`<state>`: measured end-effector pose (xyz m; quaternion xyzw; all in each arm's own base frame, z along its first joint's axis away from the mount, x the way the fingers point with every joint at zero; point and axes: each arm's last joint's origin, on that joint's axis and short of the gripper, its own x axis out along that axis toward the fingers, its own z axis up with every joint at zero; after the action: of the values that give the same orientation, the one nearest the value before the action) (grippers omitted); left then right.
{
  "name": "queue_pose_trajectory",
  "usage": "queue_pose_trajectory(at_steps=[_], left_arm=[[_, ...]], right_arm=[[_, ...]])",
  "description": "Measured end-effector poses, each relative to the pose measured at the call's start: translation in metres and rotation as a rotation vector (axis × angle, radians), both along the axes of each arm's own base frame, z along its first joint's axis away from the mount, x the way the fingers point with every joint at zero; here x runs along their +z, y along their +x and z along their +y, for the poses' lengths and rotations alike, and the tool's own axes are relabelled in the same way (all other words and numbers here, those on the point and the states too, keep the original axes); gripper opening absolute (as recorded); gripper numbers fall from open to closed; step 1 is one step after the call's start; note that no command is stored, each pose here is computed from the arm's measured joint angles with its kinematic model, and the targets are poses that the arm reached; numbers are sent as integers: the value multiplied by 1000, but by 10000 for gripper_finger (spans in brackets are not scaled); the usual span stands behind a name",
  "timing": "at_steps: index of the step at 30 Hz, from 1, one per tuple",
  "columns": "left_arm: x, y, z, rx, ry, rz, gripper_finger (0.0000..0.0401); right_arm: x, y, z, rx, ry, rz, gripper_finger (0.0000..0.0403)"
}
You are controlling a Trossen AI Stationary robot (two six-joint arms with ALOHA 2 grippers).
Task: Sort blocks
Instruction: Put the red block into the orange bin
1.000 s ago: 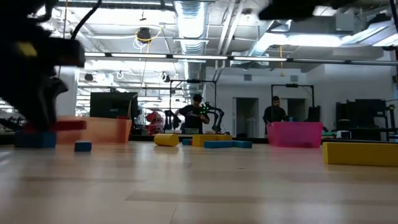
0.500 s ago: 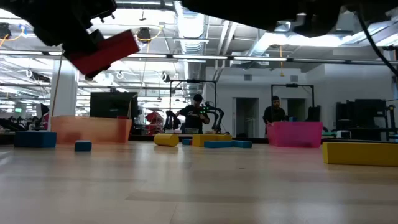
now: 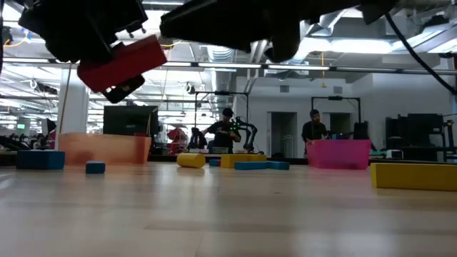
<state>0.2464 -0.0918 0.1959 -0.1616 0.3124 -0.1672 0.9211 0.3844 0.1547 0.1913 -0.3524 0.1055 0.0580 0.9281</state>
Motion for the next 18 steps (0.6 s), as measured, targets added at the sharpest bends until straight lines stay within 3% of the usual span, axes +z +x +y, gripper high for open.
queue_pose_trajectory(at_steps=[5, 12, 18], left_arm=[[5, 4, -1, -22, -8, -69, 105], [7, 7, 5, -23, -27, -91, 105], [8, 8, 7, -32, -42, -102, 105]], right_arm=[[-4, 2, -6, 87, 97, 60, 207], [-2, 3, -6, 97, 100, 40, 204], [-1, 4, -8, 92, 104, 36, 157]])
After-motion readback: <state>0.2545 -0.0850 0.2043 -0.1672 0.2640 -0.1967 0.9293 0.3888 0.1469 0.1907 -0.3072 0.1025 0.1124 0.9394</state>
